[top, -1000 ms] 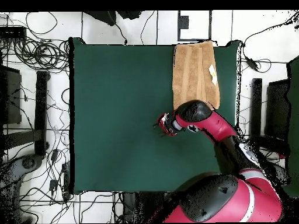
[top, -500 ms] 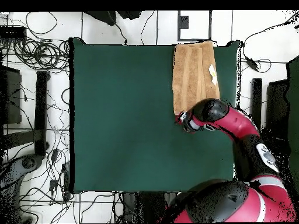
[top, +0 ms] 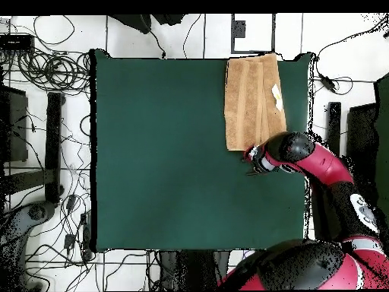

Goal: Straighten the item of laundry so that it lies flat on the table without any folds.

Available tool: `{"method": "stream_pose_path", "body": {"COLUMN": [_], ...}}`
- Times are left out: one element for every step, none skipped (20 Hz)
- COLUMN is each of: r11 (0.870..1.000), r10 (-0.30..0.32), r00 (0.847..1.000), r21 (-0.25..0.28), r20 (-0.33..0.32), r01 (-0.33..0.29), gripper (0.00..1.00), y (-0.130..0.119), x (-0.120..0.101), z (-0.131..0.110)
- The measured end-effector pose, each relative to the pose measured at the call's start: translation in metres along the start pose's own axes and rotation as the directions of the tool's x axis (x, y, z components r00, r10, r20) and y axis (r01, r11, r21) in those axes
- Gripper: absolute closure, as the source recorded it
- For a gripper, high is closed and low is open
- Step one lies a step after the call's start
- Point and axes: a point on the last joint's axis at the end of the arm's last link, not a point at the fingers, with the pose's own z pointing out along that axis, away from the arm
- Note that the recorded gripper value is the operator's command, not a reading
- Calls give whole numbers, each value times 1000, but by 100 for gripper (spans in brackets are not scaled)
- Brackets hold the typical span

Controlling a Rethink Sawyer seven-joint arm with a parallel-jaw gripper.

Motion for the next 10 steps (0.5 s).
{"method": "stream_pose_path", "body": {"r11": [1000, 1000, 1000, 1000, 1000, 1000, 1000, 1000, 1000, 1000], "r10": [0, 1, 1, 1, 1, 1, -3, -7, -11, -14], "r00": [1000, 1000, 1000, 1000, 1000, 1000, 1000, 1000, 1000, 1000], "r21": [0, 0, -1, 0, 0, 0, 4, 9, 13, 17], "r20": [0, 0, 0, 1, 2, 3, 7, 10, 14, 17], "r01": [0, -1, -1, -1, -1, -1, 3, 7, 10, 14], "gripper": [0, 0, 0, 0, 0, 0, 0, 0, 0, 0], "y": [0, 0, -1, -1, -1, -1, -1, -1, -1, -1], "x": [0, 0, 0, 0, -1, -1, -1, -1, -2, -2], "z": [0, 0, 0, 0, 0, -1, -1, -1, -2, -2]}}
